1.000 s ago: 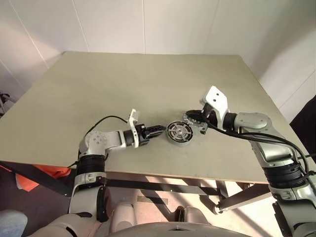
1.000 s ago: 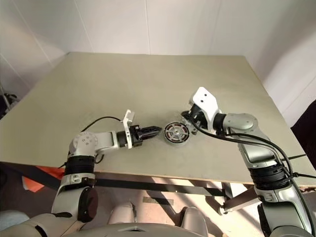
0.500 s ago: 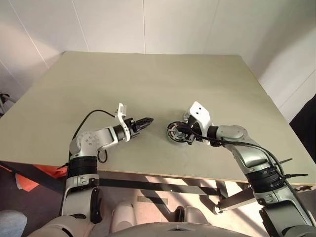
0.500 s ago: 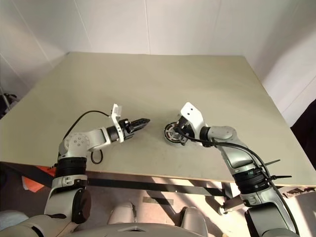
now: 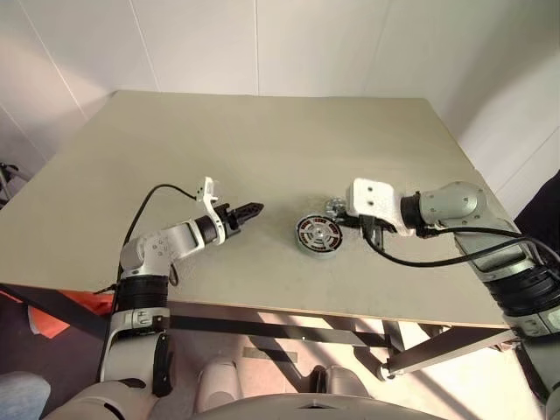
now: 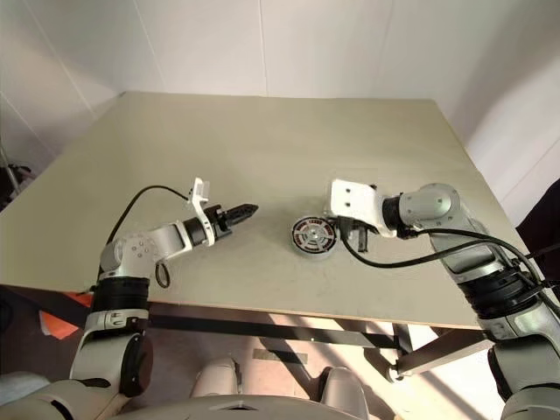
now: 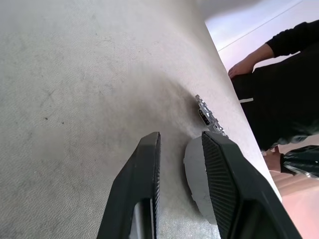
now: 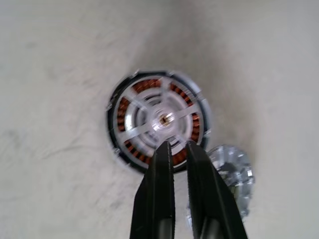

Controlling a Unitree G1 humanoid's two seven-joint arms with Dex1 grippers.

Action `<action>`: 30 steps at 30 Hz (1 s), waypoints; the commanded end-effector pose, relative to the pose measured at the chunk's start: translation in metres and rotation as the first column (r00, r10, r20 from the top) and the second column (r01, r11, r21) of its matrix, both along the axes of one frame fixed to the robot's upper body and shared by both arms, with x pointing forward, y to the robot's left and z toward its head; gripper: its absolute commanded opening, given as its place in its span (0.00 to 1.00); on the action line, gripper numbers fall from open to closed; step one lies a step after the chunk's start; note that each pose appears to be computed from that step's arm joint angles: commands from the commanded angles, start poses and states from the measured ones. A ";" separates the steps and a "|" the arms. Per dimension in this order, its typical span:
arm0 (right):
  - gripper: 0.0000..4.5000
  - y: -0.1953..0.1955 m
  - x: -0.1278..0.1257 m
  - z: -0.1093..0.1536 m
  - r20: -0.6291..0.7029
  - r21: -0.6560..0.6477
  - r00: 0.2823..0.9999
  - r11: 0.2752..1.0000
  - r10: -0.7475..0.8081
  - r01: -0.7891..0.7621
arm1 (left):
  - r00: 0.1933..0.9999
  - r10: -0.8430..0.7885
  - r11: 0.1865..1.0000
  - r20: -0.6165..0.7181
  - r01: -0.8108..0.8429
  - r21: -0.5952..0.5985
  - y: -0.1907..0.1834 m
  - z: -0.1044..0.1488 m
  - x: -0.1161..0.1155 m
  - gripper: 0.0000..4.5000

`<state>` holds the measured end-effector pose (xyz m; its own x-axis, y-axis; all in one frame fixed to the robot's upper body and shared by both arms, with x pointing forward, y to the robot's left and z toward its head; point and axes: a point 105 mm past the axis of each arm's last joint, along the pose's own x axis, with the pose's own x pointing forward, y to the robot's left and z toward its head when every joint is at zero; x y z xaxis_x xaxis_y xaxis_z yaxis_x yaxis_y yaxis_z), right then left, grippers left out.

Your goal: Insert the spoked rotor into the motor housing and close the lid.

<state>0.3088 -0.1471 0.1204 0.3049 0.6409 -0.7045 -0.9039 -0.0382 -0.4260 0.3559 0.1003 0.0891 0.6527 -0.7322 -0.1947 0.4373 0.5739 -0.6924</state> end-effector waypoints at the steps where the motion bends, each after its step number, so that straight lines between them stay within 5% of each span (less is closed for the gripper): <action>1: 0.34 -0.002 0.004 0.002 0.043 -0.149 0.987 0.977 0.157 -0.149 | 0.983 -0.032 0.987 0.179 0.003 0.160 -0.001 0.017 0.002 0.32; 4: 0.57 -0.001 0.015 0.000 0.074 -0.218 0.972 0.955 0.223 -0.203 | 0.965 -0.062 0.964 0.255 -0.008 0.265 0.002 0.018 -0.002 0.32; 15: 0.57 0.003 0.003 -0.016 0.023 -0.284 0.918 0.883 0.396 -0.374 | 0.967 0.012 0.954 0.256 -0.088 0.287 0.014 0.007 -0.011 0.32; 28: 0.57 0.019 0.004 -0.043 0.024 -0.267 0.923 0.893 0.383 -0.364 | 0.973 0.009 0.944 0.232 -0.085 0.318 0.013 -0.002 -0.011 0.32; 30: 0.48 0.023 0.006 -0.041 0.025 -0.250 0.927 0.900 0.375 -0.358 | 0.973 0.009 0.944 0.229 -0.084 0.320 0.012 -0.004 -0.011 0.32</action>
